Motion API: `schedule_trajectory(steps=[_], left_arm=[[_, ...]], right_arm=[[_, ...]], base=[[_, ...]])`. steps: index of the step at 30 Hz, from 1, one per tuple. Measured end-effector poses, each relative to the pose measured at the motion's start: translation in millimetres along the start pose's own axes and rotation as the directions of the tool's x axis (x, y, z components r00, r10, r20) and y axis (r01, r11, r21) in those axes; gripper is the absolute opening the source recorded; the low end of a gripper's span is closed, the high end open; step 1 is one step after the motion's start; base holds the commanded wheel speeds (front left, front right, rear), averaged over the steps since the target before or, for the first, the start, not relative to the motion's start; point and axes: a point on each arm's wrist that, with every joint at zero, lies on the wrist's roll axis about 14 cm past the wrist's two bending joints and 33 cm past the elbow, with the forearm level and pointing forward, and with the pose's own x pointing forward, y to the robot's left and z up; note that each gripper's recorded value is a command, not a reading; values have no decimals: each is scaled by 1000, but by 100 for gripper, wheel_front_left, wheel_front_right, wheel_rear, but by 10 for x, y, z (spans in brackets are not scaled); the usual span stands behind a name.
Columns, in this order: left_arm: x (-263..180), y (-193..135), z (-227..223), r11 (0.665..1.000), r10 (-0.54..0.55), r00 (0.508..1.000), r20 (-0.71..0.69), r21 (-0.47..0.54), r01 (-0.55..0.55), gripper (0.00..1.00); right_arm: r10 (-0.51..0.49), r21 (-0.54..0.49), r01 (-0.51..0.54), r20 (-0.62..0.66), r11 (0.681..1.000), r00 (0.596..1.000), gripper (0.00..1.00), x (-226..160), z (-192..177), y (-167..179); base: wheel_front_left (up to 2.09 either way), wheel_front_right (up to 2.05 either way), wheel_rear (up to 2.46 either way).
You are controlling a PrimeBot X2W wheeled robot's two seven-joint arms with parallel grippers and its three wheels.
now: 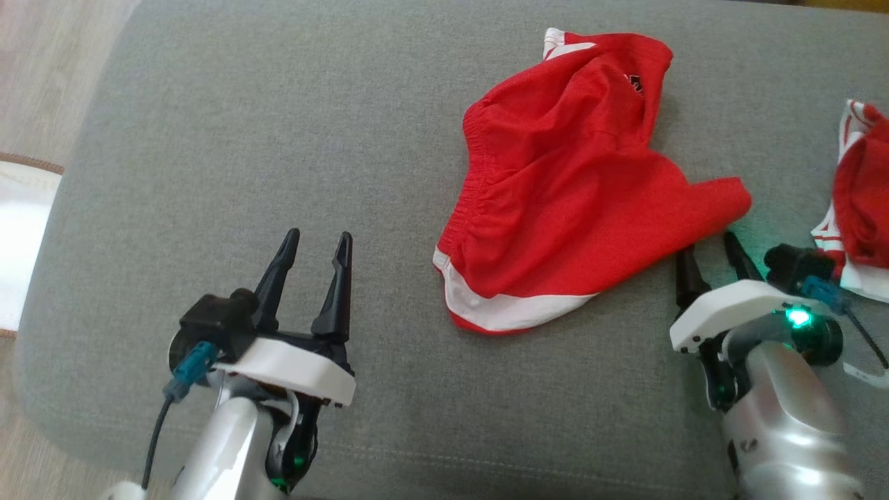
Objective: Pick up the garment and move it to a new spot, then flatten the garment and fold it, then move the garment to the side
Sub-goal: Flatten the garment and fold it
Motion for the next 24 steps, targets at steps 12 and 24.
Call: schedule_trajectory(steps=[12, 24], left_arm=[[1, 10, -16, 1000, 3, 1000, -5, 0, -3, 100], [14, -188, 103, 999, -50, 998, 31, -3, 50, 100]], right_arm=[[12, -69, -14, -18, 997, 1000, 0, 79, 0, 29], [-86, -24, 86, 1, 996, 996, 0, -242, 2, -295]], base=[[0, 0, 0], [0, 0, 0]])
